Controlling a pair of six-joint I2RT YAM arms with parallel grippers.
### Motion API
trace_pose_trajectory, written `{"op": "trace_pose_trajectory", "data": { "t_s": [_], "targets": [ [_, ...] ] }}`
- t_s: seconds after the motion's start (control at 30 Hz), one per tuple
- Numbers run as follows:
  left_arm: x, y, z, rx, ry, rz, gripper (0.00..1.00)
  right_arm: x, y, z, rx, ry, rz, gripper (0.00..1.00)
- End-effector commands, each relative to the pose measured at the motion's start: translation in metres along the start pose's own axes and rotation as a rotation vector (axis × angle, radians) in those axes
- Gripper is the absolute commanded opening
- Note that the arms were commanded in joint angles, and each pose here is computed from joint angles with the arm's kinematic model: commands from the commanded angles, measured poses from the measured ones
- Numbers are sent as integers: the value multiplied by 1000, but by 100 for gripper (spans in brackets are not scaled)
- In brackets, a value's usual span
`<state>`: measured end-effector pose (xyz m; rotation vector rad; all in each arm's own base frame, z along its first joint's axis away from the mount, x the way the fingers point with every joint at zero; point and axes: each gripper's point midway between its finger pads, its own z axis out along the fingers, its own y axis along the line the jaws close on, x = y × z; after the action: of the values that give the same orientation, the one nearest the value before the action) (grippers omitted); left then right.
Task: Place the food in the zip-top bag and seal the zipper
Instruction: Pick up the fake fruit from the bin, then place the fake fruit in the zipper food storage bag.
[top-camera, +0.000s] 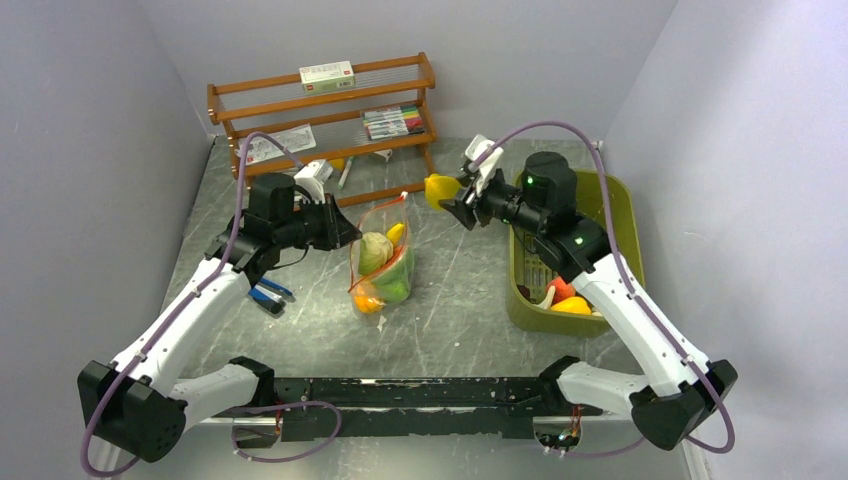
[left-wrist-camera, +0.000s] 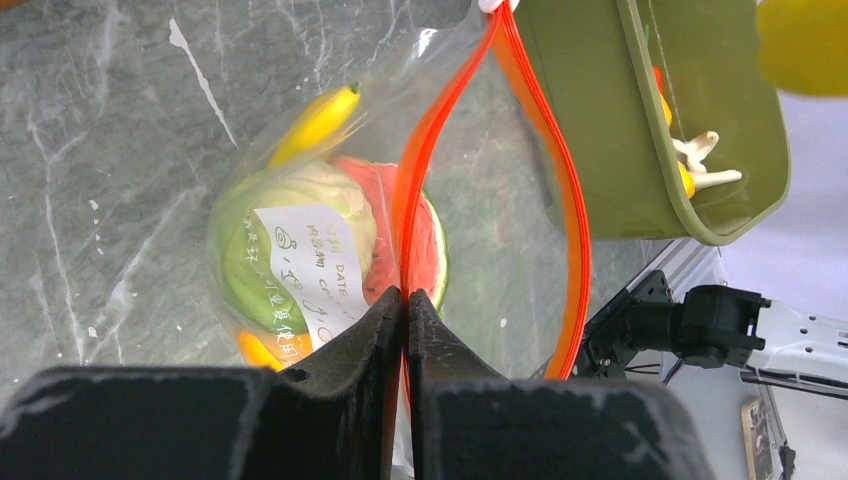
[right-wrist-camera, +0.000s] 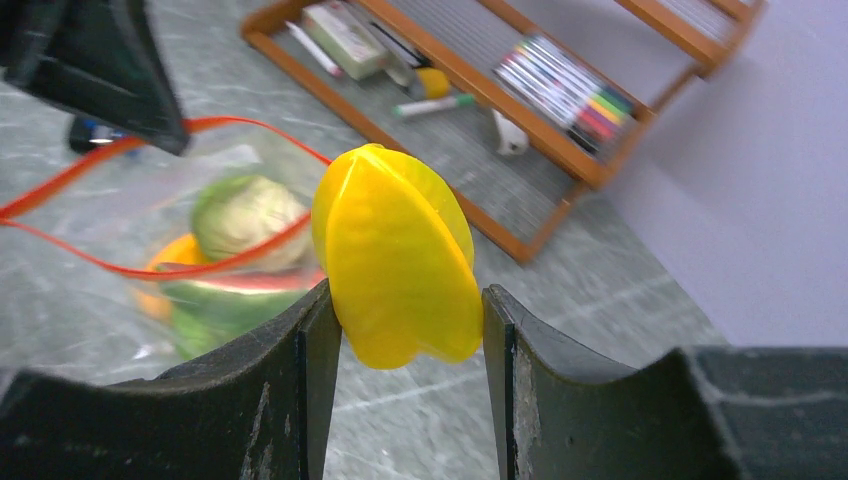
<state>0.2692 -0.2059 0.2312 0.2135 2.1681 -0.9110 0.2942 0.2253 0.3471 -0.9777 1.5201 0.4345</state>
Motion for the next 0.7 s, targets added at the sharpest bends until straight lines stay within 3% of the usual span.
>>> {"op": "trace_pose_trajectory", "data": {
  "t_s": [0.0,0.4,0.67],
  "targets": [
    [-9,-7,0,26,-17,-7,7,-16,36,18,-139,-82,-5,45],
    [-12,-10,-1,30,-18,-10,7,-26,93,57,-325,-137,-69,47],
    [-14,-14,-2,42,-21,-15,7,-4,104,83,-415,-126,-286,48]
  ]
}}
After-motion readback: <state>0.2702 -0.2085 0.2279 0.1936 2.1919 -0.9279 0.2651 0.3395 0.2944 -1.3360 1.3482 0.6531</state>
